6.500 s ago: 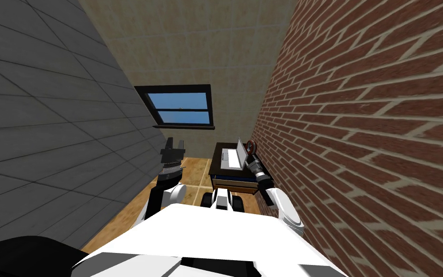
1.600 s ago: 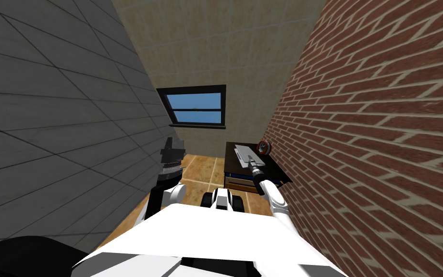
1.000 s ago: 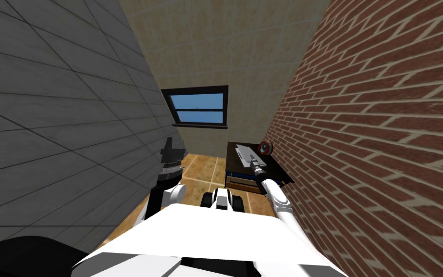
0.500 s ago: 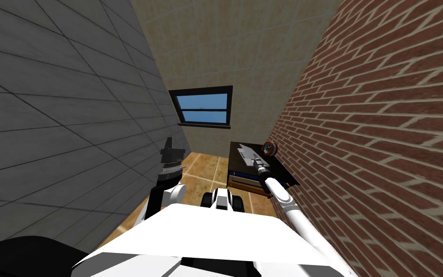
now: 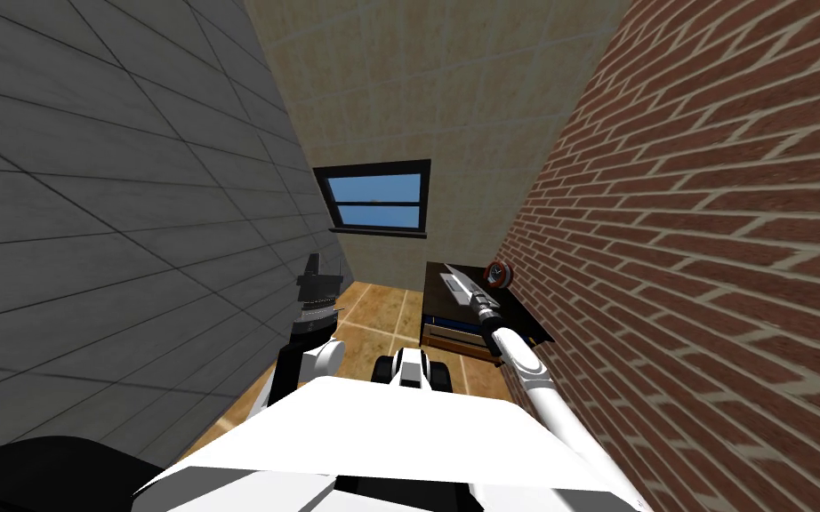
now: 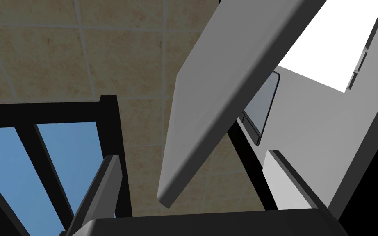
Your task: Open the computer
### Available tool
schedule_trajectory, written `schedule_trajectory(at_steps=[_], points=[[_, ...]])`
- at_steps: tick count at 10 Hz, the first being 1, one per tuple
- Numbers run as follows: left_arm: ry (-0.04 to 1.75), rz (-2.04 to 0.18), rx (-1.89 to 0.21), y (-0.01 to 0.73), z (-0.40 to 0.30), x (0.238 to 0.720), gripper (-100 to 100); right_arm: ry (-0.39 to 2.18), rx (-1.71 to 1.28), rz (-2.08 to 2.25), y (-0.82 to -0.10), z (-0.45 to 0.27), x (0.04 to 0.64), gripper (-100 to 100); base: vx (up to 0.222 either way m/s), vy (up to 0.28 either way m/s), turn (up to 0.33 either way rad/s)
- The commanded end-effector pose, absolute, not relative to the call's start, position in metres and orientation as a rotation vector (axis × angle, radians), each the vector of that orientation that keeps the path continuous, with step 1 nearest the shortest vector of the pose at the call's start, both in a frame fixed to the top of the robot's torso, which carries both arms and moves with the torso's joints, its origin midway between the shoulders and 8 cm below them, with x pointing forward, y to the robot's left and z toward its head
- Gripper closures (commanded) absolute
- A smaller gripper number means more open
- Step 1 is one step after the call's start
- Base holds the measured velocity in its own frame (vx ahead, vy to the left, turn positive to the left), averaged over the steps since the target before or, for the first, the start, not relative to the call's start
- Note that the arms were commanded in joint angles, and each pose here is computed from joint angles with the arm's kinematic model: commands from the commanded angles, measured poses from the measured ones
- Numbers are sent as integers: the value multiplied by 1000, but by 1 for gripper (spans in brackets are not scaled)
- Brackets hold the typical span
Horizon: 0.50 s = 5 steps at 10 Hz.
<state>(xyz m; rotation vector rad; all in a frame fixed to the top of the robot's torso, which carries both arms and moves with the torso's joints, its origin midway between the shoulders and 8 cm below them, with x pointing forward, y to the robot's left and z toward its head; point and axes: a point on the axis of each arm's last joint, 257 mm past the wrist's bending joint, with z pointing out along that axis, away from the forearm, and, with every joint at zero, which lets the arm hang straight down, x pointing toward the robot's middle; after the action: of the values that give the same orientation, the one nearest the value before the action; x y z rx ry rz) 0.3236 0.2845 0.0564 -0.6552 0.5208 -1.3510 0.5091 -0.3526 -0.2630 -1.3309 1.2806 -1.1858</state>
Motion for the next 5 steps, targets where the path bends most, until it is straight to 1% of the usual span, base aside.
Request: schedule_trajectory(at_steps=[1,2,3,5], points=[[521,-1351,-655,285,56,324,0,1260,-1363,-1252,-368,-257,512,-100,-37,37,152],[521,-1351,-655,284,56,324,0,1262,-1361,-1250,-369,-257,512,-100,-45,45,87],[521,-1351,-655,284,56,324,0,1267,-1360,-1207,-360,-262,511,-100,-26,19,-8],[521,-1351,-655,285,56,324,0,1279,-1337,-1230,-374,-254,512,-100,-5,3,-6]])
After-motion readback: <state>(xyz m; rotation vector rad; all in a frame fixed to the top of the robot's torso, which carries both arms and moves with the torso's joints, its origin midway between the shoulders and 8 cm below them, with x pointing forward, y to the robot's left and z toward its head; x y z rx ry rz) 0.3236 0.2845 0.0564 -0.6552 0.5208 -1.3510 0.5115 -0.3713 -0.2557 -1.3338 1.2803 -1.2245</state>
